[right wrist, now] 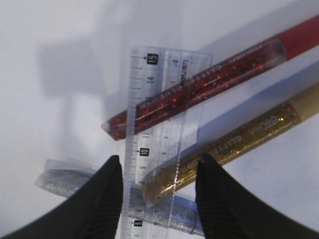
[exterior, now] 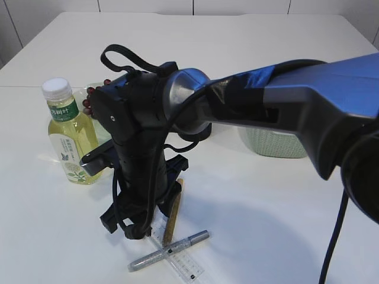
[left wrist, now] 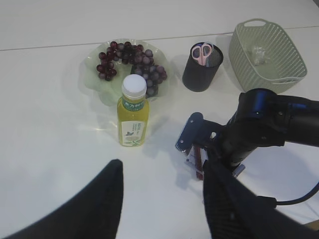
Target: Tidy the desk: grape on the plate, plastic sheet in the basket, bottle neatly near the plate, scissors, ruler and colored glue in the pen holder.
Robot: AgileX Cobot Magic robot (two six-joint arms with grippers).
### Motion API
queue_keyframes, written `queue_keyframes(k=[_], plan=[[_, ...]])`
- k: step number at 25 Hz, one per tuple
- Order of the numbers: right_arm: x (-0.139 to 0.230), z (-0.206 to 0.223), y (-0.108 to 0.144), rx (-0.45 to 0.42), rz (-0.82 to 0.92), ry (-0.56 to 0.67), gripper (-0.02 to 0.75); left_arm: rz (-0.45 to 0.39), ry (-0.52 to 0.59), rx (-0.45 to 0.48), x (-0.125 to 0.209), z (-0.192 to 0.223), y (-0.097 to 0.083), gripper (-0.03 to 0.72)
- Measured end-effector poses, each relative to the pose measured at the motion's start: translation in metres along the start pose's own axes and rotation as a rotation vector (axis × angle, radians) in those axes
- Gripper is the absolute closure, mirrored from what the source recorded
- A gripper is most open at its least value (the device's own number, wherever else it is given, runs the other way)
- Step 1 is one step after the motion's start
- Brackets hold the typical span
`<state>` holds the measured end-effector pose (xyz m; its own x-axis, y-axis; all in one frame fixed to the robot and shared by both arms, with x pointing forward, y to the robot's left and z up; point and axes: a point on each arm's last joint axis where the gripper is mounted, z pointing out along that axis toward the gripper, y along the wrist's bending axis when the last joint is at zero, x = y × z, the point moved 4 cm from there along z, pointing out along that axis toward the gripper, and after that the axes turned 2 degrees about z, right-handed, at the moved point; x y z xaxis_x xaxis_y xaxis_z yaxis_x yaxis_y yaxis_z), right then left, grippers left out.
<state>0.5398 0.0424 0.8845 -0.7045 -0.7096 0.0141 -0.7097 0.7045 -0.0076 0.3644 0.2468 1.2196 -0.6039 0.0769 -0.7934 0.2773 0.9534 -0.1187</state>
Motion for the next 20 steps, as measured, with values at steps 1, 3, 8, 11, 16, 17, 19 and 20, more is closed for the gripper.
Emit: queue_keyframes(k=[1, 3, 8, 11, 16, 17, 19, 20], plan=[[0.0000, 0.0000, 0.0000, 0.000, 0.000, 0.000, 0.352, 0.000, 0.000, 0.000, 0.0000, 0.0000, 0.0000, 0.305], [0.0000, 0.0000, -0.0002, 0.001, 0.000, 0.000, 0.352, 0.000, 0.000, 0.000, 0.0000, 0.0000, 0.0000, 0.305], [0.0000, 0.0000, -0.0002, 0.001, 0.000, 0.000, 0.352, 0.000, 0.000, 0.000, 0.0000, 0.0000, 0.0000, 0.304], [-0.0001, 0.0000, -0.0002, 0.001, 0.000, -0.001, 0.352, -0.001, 0.001, 0.003, 0.0001, 0.0000, -0.0004, 0.304], [-0.0001, 0.0000, -0.0002, 0.001, 0.000, -0.001, 0.352, -0.002, 0.002, 0.007, 0.0003, 0.0000, -0.0010, 0.305], [-0.0001, 0.0000, -0.0002, 0.001, 0.000, -0.001, 0.352, -0.002, 0.002, 0.007, 0.0003, 0.0000, -0.0010, 0.305], [-0.0003, 0.0000, -0.0002, 0.001, 0.000, -0.002, 0.352, -0.003, 0.003, 0.009, 0.0004, 0.0000, -0.0012, 0.305], [-0.0004, 0.0000, -0.0002, 0.001, 0.000, -0.003, 0.352, -0.003, 0.003, 0.009, 0.0004, 0.0000, -0.0012, 0.305]])
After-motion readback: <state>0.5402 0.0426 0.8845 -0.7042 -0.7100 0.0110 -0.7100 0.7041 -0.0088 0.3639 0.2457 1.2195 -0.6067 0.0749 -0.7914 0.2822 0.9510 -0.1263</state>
